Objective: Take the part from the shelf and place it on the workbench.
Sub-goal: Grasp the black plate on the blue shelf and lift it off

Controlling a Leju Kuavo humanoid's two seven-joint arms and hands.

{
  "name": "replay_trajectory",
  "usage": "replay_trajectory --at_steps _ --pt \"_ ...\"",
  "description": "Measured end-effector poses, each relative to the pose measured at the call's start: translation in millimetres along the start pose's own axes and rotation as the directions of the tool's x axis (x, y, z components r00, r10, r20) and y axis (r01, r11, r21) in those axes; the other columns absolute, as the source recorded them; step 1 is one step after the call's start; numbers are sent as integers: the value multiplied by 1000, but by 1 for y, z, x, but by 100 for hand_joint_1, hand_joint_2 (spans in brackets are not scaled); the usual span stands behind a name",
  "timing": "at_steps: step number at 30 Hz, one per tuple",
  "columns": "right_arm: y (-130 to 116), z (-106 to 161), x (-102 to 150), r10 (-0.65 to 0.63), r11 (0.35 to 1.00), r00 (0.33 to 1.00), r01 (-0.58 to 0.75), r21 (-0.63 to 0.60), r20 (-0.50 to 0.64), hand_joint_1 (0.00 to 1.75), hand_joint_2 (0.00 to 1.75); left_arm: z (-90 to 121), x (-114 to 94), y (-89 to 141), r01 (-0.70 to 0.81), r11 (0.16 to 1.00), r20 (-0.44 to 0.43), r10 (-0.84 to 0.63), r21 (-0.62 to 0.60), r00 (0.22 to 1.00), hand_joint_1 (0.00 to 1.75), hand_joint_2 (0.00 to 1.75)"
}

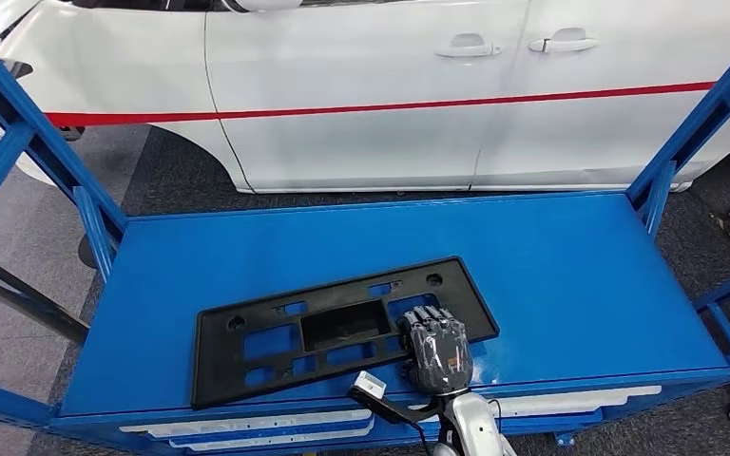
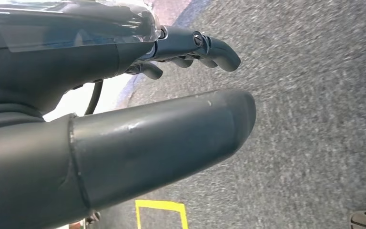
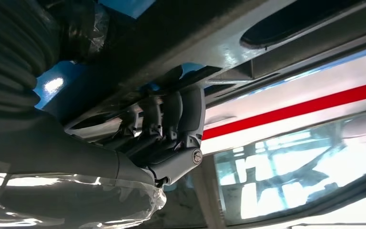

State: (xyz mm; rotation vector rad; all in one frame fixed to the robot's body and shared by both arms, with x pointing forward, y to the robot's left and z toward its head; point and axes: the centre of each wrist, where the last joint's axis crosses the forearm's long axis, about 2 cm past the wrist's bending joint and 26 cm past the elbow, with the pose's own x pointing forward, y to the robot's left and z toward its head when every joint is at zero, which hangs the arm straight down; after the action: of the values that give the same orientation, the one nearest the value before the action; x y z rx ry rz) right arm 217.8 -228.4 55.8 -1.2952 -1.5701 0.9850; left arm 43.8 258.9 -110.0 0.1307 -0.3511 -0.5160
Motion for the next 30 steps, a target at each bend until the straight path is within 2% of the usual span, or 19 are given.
replay_trajectory --at_steps 9,13,17,19,21,23,25,27,30 --pt "0 6 -11 12 1000 999 -11 7 -44 167 175 0 -1 0 -8 1000 -2 8 1 1000 0 0" --pt "0 9 -12 -3 1000 1000 3 11 -25 171 175 0 -1 0 -8 1000 -3 8 0 1000 0 0" --pt "-2 7 -10 -85 996 996 85 -11 19 175 175 0 0 -1 -11 1000 -1 11 -3 1000 0 0" --pt "-1 7 -6 -214 975 975 217 -38 56 175 175 0 1 -1 -18 1000 -2 18 -1 1000 0 0" --pt "0 7 5 -424 897 902 430 -105 79 175 175 0 0 0 -30 1000 -5 30 4 1000 0 0" --pt "-6 3 24 -625 759 777 627 -176 74 175 175 0 0 0 -39 999 -8 39 7 999 0 0" --pt "-19 0 44 -767 613 637 764 -203 80 175 175 0 -1 0 -43 999 -10 44 8 999 0 0" --pt "-32 0 61 -834 516 541 834 -194 110 175 175 0 -2 0 -51 999 -14 51 10 999 0 0" --pt "-45 -2 72 -873 425 454 888 -178 181 175 175 0 -2 0 -58 998 -14 58 13 998 0 0"
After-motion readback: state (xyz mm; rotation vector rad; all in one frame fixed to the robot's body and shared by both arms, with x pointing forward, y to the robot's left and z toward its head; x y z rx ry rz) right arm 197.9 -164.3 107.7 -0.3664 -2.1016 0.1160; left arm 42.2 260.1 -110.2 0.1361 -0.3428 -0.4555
